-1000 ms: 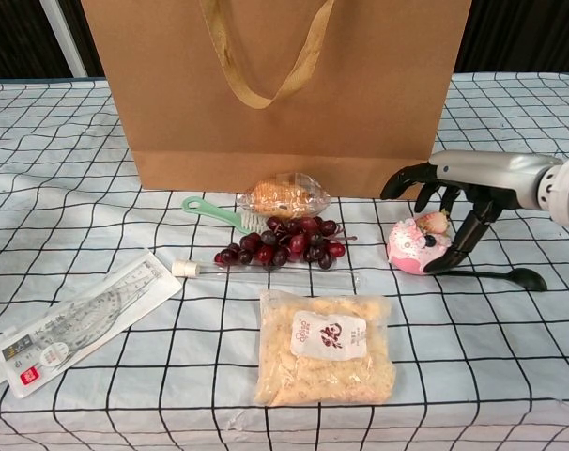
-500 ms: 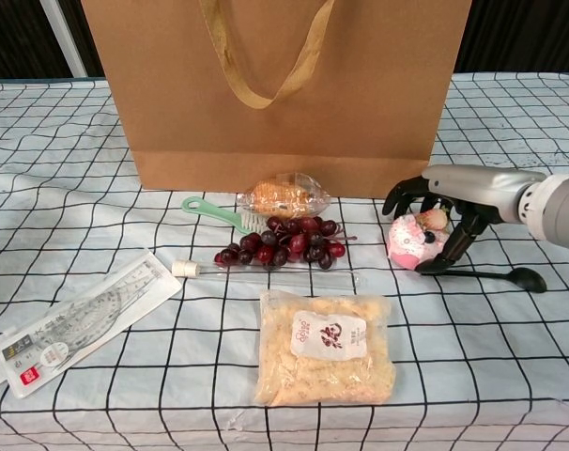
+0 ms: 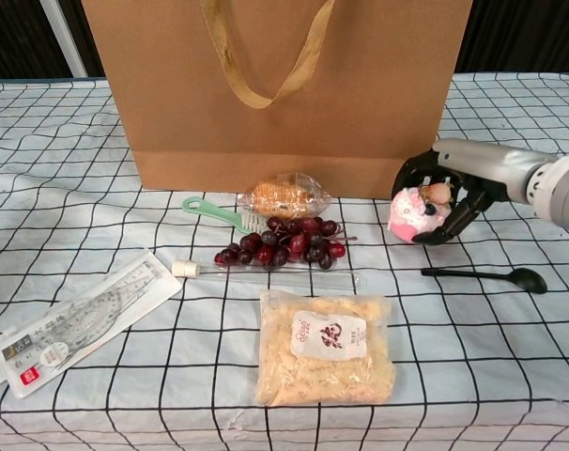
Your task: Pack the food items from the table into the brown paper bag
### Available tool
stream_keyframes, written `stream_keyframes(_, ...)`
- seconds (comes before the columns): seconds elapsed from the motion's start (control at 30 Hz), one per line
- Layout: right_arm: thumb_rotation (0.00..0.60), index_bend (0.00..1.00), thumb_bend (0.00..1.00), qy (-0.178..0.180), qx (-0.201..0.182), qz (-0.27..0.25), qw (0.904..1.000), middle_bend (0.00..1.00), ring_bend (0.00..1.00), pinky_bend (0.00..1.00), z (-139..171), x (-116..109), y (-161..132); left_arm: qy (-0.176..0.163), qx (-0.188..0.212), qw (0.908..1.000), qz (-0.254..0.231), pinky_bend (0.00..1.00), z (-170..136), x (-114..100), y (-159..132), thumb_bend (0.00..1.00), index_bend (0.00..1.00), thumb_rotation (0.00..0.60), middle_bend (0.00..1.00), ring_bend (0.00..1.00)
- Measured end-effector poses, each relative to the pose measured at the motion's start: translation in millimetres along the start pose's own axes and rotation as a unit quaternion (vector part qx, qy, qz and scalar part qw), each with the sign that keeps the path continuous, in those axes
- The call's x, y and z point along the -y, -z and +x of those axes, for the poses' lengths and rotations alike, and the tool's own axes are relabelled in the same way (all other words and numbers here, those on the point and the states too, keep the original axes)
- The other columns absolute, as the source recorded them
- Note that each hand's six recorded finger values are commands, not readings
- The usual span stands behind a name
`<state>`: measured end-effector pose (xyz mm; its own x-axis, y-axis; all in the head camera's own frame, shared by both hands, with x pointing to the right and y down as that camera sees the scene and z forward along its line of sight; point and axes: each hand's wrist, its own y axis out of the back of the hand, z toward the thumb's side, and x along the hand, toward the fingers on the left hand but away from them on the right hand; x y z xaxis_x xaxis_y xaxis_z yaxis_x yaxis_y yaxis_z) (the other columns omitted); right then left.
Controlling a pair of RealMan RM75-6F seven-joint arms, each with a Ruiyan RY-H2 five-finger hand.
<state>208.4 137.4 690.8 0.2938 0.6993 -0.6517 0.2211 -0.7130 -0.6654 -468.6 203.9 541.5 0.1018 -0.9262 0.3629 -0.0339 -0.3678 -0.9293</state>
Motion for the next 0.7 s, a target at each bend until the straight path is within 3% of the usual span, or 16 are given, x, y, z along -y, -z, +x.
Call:
stream_keyframes(0.23,0.6,0.48,0.37,0.088,0.027,-0.056,0.9942,0.46,0.5,0.41,16,-47,20,0.003,-0.003,1.0,-0.002,0.0,1,1,1,0.09,0.09,0.6,0.05,0.0)
stream_keyframes(0.37,0.6,0.49,0.39,0.17,0.055,-0.091,0.9797,0.46,0.5,0.41,30,-87,39,0.002,-0.001,1.0,-0.003,0.0,-1,0,0,0.09,0.09,0.6,0.05,0.0)
stream_keyframes(0.47,0.6,0.49,0.39,0.24,0.087,-0.096,0.962,0.46,0.5,0.41,42,-119,56,0.0,-0.001,1.0,-0.004,0.0,-2,-1,0,0.09,0.09,0.6,0.05,0.0)
stream_keyframes(0.6,0.6,0.5,0.39,0.341,0.132,-0.086,0.9268,0.45,0.5,0.41,60,-169,70,0.001,-0.002,1.0,-0.005,0.0,-2,-1,0,0.09,0.09,0.6,0.05,0.0)
stream_keyframes(0.7,0.6,0.5,0.39,0.394,0.133,-0.096,0.9045,0.45,0.5,0.41,65,-202,70,0.002,0.0,1.0,-0.007,0.0,-3,-1,-1,0.09,0.09,0.6,0.05,0.0)
